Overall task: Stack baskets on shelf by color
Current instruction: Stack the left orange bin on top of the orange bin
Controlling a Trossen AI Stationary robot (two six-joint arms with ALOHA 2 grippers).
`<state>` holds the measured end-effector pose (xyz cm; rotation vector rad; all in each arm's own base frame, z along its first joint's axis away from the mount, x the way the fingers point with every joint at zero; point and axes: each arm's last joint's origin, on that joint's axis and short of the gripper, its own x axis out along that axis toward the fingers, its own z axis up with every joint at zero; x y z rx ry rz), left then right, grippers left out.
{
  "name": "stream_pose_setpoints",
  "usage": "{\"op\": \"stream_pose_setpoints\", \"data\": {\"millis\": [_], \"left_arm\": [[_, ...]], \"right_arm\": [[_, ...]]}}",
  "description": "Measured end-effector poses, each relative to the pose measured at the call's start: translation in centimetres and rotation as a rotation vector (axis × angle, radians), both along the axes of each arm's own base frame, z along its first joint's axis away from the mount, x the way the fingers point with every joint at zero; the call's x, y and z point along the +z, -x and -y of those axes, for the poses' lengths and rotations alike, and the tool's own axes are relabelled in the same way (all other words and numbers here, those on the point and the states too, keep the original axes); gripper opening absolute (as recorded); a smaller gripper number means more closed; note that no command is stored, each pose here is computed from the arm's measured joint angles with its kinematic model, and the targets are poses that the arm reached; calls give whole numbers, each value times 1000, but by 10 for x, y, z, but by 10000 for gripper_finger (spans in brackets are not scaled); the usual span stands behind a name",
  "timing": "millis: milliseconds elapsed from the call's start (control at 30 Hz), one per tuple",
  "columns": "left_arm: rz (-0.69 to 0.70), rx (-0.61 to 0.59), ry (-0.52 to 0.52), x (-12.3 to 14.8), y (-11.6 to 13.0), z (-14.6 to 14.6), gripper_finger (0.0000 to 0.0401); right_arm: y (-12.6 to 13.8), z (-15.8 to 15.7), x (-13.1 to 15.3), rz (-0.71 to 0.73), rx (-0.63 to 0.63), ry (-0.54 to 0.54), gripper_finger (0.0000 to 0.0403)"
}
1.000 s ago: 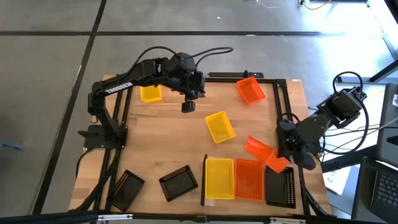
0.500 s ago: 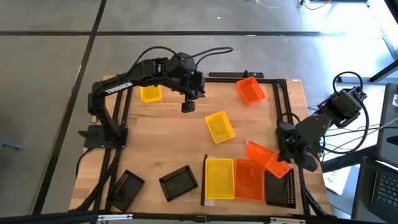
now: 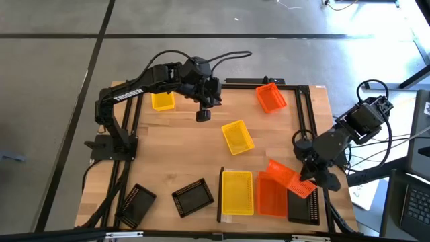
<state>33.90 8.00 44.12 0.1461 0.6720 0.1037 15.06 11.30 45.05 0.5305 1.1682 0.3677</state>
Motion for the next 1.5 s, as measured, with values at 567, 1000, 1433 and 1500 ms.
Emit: {"op": "stream_pose_setpoints", "data": {"millis": [567,1000,1433,1500], "left_arm": [[0,0,0,0,0,0,57],[0,0,0,0,0,0,57],[-16,0,4,-1,1,0,57],[-23,0,6,-2,1,0,57]], "right_arm": [[-2,1,0,45,-14,52,28],[-2,0,0,70,25,68,16],[-10,-4,3,144,18,47,39],[-10,-4,3,151,25,49,39]]}}
